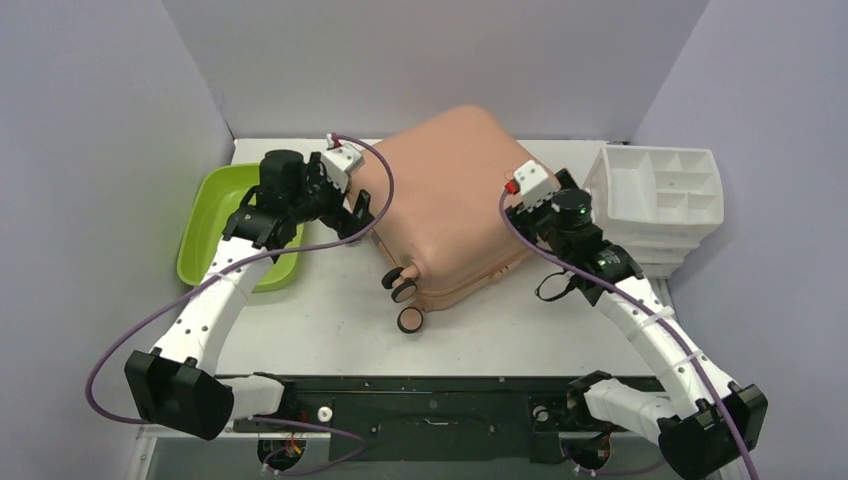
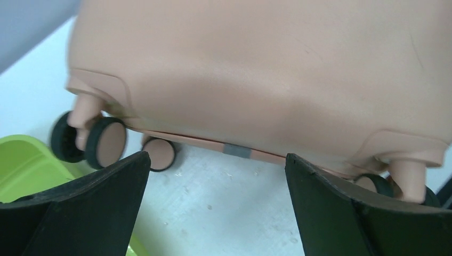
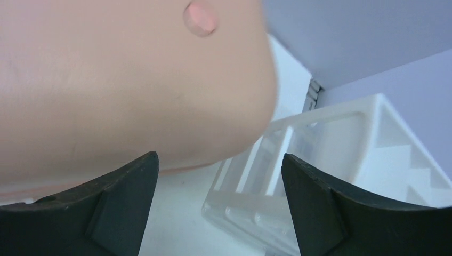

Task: Open, take out, and arrange the luggage
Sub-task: Rotate the luggage at the center of the board.

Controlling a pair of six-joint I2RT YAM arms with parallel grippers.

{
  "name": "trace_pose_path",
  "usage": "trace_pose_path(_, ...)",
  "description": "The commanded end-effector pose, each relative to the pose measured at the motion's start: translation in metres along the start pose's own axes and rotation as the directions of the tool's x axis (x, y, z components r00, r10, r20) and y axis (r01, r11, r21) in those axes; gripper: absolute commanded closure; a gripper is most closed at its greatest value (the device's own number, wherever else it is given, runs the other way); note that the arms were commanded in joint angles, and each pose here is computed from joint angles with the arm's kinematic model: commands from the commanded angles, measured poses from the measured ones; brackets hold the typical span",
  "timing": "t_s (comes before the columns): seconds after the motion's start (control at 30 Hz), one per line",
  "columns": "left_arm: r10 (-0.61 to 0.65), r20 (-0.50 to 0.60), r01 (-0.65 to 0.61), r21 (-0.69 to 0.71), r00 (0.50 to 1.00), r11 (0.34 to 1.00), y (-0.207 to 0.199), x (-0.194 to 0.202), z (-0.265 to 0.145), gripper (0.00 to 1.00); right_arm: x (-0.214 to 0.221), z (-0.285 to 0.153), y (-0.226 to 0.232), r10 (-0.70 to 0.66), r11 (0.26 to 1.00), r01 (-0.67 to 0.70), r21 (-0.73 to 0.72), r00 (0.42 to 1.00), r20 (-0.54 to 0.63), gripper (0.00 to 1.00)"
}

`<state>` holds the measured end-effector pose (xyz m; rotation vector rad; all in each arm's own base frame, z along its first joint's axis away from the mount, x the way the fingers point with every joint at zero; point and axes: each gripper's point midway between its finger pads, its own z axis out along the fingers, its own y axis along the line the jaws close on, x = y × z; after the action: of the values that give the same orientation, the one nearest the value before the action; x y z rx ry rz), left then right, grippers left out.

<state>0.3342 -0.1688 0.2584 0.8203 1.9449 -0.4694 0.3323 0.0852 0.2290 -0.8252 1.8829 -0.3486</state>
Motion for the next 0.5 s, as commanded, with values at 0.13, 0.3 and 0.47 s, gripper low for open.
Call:
trace_pose_path(0.13,-0.015,0.287,0.071,-0.187,0.958,0.980,0.081,-0.098,-0.008,0.04,-0.086,-0.067,-0.041,0.272,0.962,-0.261,-0.080,0.904,0.330,0.20)
trace_pose_path(0.3,-0.094,0.261,0.122,-0.091,0.961,0.988,0.095,-0.100,0.034,0.04,-0.065,-0.071,-0.021,0.332,0.942,-0.306,-0.137,0.909,0.252,0.25)
trace_pose_path(0.47,-0.155,0.206,0.158,0.001,0.966,0.987,0.097,-0.087,0.074,0.04,-0.041,-0.060,-0.011,0.353,0.934,-0.336,-0.124,0.922,0.162,0.32)
